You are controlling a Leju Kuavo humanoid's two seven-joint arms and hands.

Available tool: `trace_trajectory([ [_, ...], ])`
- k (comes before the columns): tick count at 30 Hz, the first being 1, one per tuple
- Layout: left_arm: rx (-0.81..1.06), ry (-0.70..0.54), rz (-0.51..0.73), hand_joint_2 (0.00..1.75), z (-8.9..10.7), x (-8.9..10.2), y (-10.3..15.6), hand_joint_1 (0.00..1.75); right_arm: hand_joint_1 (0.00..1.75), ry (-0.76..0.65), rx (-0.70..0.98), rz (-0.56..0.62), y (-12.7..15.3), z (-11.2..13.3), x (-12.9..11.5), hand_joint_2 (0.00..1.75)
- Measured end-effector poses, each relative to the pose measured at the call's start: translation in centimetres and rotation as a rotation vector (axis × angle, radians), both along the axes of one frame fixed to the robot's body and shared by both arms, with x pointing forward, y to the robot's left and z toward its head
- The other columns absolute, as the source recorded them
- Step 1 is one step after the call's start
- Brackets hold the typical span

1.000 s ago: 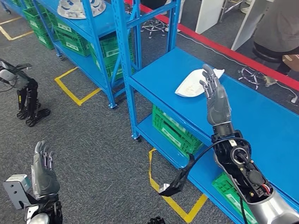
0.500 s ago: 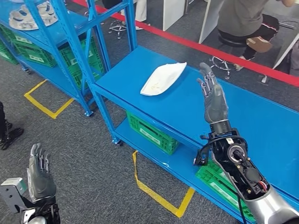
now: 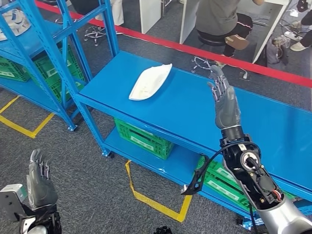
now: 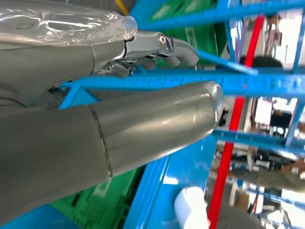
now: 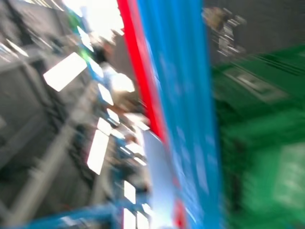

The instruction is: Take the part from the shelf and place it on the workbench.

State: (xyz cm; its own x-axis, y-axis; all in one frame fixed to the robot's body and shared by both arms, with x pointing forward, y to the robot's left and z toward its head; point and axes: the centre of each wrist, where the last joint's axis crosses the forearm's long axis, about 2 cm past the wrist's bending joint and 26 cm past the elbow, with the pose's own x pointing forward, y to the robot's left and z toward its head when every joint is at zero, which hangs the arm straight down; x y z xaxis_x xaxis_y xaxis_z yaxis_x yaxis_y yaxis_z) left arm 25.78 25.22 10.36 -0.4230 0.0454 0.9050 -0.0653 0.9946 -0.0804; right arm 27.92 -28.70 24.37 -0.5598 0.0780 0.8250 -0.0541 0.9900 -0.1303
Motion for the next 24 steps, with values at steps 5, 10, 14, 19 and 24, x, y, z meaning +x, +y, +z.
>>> trace_trajectory([
  [5,-0.002,-0.018,-0.007,0.0,0.3,0.4,-0.1,0.0,0.0,-0.047,-0.012,0.04,4.4,-2.9,-1.9,0.0],
  [10,-0.008,-0.028,-0.009,0.0,0.6,0.6,-0.3,0.0,0.0,0.0,0.021,0.106,7.0,-4.1,-3.0,0.0],
  [14,-0.009,-0.024,-0.008,0.0,0.5,0.5,-0.3,0.0,0.0,0.03,0.028,0.146,8.1,-4.6,-3.6,0.0],
  [19,-0.009,-0.028,-0.008,0.0,0.6,0.7,-0.3,0.0,0.0,0.052,0.024,0.174,9.1,-5.1,-4.1,0.0],
  [24,-0.011,-0.036,-0.006,0.0,0.9,1.0,-0.4,0.0,0.0,0.06,-0.003,0.181,10.0,-5.6,-4.6,0.0],
])
